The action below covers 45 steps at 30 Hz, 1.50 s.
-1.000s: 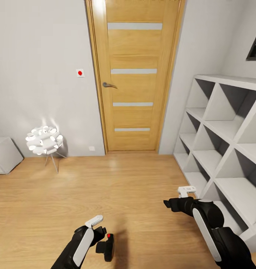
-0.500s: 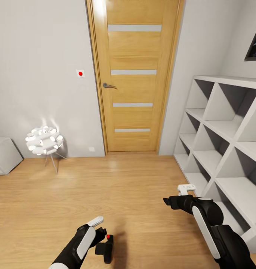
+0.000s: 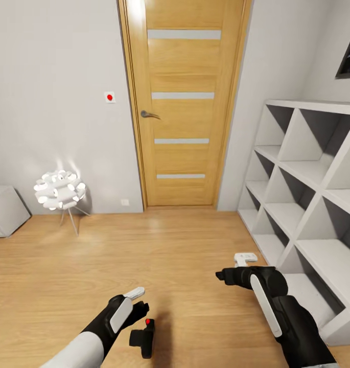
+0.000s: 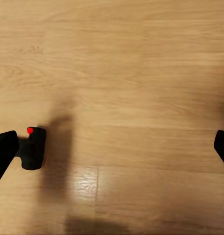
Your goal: Attach the digital camera to the camera tripod in the bedroom.
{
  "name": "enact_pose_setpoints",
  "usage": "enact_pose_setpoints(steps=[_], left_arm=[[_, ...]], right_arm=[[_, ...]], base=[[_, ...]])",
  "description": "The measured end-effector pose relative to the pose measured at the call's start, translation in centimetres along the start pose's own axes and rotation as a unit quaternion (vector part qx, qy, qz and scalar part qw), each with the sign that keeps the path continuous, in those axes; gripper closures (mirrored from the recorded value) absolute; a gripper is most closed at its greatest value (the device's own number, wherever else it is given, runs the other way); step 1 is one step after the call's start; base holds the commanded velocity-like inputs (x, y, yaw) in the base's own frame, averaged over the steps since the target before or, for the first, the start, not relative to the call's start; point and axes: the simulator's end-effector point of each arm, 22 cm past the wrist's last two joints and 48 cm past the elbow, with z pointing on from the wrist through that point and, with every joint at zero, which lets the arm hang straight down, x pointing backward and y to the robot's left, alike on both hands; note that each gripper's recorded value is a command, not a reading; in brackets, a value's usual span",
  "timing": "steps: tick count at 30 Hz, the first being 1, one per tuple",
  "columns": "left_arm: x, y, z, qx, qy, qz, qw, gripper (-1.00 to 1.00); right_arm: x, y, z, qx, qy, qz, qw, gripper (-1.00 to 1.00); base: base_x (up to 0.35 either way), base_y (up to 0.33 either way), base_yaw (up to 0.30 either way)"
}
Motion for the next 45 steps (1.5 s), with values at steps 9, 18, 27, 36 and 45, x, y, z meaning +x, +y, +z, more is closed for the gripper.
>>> enact_pose_setpoints(steps=[9,18,27,36,45], left_arm=[[0.1,-0.9,1.5,0.008,-0.01,0.05,0.9987,-1.0],[0.7,-1.2,3.1,0.011,-0.016,0.082,0.9964,-1.0],[1.5,-1.4,4.9,0.026,-0.023,0.085,0.9957,-1.0],[2.3,-0.6,6.8,0.027,-0.026,0.082,0.996,-1.0],[3.3,0.3,8.7,0.025,-0.027,0.082,0.996,-1.0]], right_arm=[[2.4,2.8,2.8,-0.019,0.026,-0.02,0.9993,-1.0],[3.3,3.7,3.2,-0.029,0.011,-0.032,0.999,-1.0],[4.7,3.8,4.1,-0.034,0.006,-0.032,0.9989,-1.0],[5.2,3.9,4.5,-0.037,-0.011,-0.036,0.9986,-1.0],[6.9,3.8,5.4,-0.036,-0.016,-0.038,0.9985,-1.0]], base=[[0.0,0.0,0.0],[0.0,0.0,0.0],[0.0,0.0,0.0],[0.0,0.0,0.0],[0.0,0.0,0.0]])
